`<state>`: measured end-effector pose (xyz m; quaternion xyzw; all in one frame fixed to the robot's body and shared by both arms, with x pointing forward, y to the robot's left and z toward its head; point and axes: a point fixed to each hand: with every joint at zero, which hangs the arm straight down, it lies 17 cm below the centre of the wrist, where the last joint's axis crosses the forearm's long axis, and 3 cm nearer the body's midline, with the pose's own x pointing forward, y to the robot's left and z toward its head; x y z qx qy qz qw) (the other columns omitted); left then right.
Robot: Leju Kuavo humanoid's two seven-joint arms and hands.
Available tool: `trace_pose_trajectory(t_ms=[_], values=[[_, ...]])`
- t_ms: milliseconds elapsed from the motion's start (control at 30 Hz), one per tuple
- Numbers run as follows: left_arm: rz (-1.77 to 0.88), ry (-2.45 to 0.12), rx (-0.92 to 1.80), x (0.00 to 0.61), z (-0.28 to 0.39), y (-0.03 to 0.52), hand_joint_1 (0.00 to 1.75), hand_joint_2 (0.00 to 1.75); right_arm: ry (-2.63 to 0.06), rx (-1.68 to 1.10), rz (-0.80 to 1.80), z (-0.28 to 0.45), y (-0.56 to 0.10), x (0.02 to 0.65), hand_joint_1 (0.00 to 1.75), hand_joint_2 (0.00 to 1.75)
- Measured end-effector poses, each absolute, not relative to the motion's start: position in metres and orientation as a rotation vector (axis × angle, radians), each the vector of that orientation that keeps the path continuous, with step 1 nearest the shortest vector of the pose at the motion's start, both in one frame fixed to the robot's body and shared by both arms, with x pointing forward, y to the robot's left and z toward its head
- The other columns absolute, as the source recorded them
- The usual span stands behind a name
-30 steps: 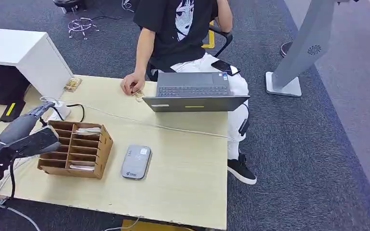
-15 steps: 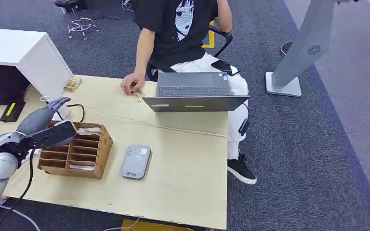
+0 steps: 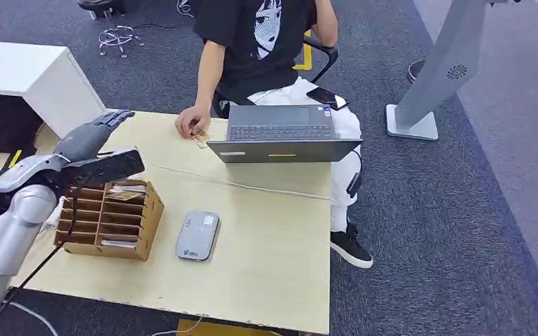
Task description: Pass the card to the sensor for recognition and then transmit it.
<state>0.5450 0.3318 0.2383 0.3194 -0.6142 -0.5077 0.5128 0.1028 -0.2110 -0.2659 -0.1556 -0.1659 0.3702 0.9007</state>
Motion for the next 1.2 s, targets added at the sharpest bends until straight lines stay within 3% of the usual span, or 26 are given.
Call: trace_pose_trajectory(t_ms=[333,733,1200], values=[[-1.253,-1.475,0.693,0.550,0.241,0.317,0.00,1.75,-0.345,-0.324,0.765,-0.266,-0.211,0.103,0.00,0.00],[-1.276,-1.550,0.236,0.513,0.226,0.272,0.00,1.75,-0.361,-0.323,0.787,-0.265,-0.210,0.109,0.00,0.00],[-1.382,-1.393,0.323,0.496,0.242,0.330,0.00,1.75,-0.361,-0.318,0.765,-0.265,-0.209,0.111,0.00,0.00]])
